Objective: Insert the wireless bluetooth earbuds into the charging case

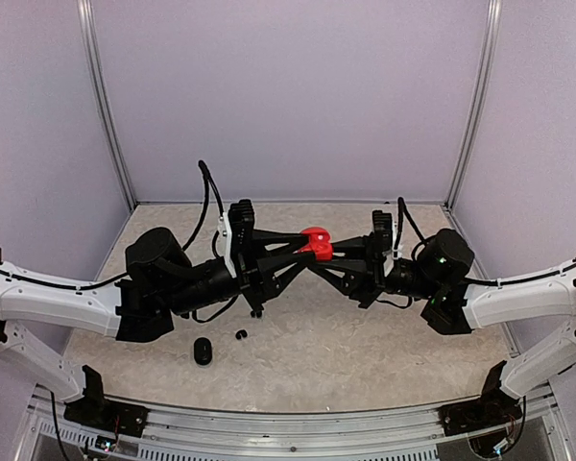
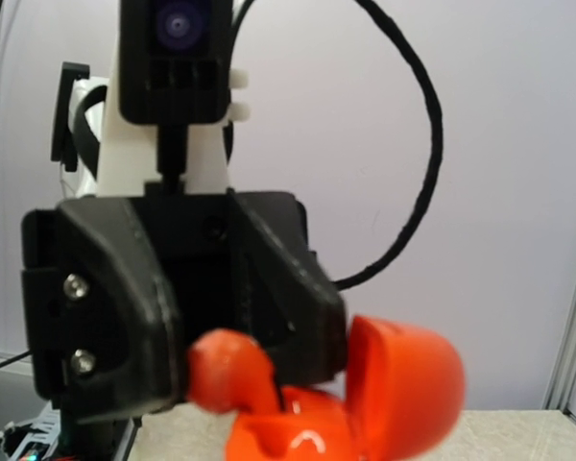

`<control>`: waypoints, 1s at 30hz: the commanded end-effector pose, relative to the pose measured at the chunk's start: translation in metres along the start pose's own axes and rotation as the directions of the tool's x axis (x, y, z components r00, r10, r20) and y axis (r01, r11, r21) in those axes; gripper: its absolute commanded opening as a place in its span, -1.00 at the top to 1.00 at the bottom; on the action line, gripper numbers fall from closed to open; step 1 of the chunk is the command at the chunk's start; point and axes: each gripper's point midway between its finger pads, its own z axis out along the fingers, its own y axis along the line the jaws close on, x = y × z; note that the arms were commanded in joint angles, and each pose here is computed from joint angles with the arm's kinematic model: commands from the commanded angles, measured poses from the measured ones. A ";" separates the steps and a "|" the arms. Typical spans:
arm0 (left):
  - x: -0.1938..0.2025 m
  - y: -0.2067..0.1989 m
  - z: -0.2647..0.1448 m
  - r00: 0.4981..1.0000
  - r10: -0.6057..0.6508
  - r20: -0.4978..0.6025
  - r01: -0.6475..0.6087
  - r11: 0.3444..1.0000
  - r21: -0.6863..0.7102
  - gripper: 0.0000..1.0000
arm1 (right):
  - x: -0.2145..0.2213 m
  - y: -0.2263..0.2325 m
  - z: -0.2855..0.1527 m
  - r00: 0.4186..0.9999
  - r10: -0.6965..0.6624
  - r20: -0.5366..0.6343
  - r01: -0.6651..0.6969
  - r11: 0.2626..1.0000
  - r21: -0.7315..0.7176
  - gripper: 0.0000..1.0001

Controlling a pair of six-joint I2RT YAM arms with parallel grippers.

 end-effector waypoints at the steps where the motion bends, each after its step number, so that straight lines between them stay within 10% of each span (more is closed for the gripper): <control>1: 0.017 0.012 -0.005 0.997 0.022 -0.081 -0.027 0.997 -0.068 0.33 | -0.019 0.010 0.001 0.997 -0.043 0.067 0.045 0.998 -0.033 0.69; 21: 0.013 0.019 -0.017 0.998 0.008 -0.057 -0.014 0.993 -0.120 -0.18 | -0.006 -0.009 -0.003 0.999 -0.036 0.014 0.035 0.996 0.081 0.73; 30: 0.011 0.031 -0.013 0.998 -0.050 -0.040 0.042 0.981 -0.189 -0.08 | -0.002 -0.020 -0.006 0.999 -0.049 -0.014 0.050 0.987 0.155 0.75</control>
